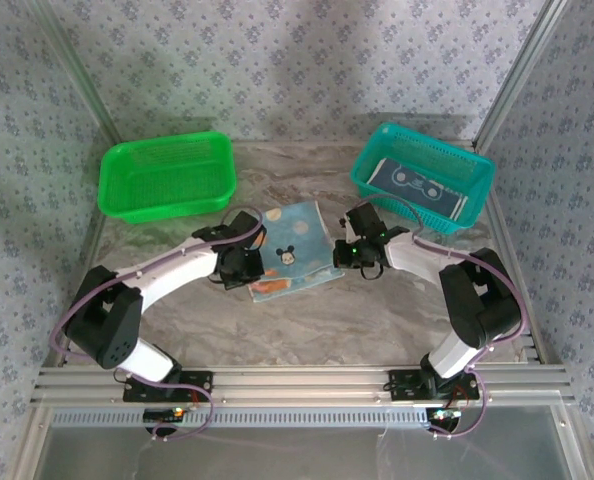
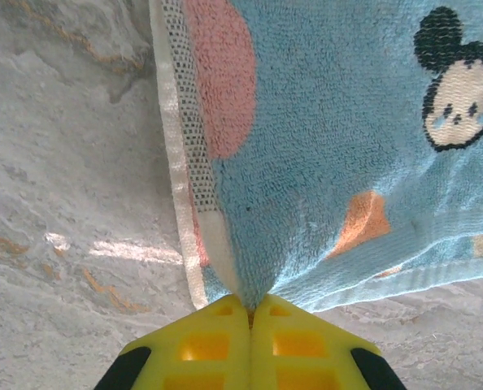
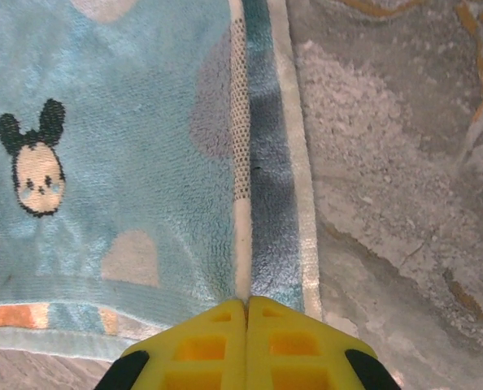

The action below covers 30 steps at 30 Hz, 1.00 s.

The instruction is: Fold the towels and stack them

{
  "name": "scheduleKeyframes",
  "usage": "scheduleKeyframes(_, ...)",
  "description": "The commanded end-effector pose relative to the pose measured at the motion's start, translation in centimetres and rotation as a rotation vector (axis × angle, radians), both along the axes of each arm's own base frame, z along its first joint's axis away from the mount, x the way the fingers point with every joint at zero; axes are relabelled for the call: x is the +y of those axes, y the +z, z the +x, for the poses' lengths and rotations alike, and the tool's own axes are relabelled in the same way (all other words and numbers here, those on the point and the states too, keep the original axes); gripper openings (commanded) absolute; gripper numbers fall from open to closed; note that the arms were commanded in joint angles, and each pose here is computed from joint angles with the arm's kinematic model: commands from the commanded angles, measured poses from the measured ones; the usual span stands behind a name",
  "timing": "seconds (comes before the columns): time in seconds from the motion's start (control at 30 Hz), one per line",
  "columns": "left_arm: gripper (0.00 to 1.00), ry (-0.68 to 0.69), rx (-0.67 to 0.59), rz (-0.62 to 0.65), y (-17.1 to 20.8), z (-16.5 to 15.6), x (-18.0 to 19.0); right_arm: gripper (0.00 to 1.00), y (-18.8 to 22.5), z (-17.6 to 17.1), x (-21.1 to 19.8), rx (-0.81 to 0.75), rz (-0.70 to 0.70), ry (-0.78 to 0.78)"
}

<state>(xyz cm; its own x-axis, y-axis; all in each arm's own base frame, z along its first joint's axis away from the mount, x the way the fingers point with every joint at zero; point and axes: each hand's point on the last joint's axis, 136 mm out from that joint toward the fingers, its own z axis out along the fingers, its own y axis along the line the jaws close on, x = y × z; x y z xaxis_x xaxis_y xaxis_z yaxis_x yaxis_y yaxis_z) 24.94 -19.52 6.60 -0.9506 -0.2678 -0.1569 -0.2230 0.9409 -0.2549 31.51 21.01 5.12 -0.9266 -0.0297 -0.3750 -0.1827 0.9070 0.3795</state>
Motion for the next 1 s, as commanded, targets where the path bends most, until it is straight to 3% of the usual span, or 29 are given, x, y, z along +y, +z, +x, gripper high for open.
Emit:
scheduleKeyframes(0.0, 0.00, 0.014, -0.014, 0.001, 0.3, 0.1, -0.1, 0.00, -0.4, -0.4, 0.1, 0.007, -0.010, 0.011)
scheduleKeyframes(0.43, 0.00, 0.028, -0.132, -0.034, 7.0, 1.0, 0.2, 0.00, 5.8, 1.2, -0.4, -0.115, 0.011, -0.005)
scheduleKeyframes(0.7, 0.00, 0.031, -0.111, -0.058, 6.7, -0.2, -0.2, 0.00, 5.8, 0.9, -0.8, -0.114, 0.012, -0.017)
scheduleKeyframes(0.97, 0.00, 0.039, -0.043, -0.039, 3.5, -2.0, 0.0, 0.00, 3.6, -0.3, -1.1, -0.069, -0.001, -0.015)
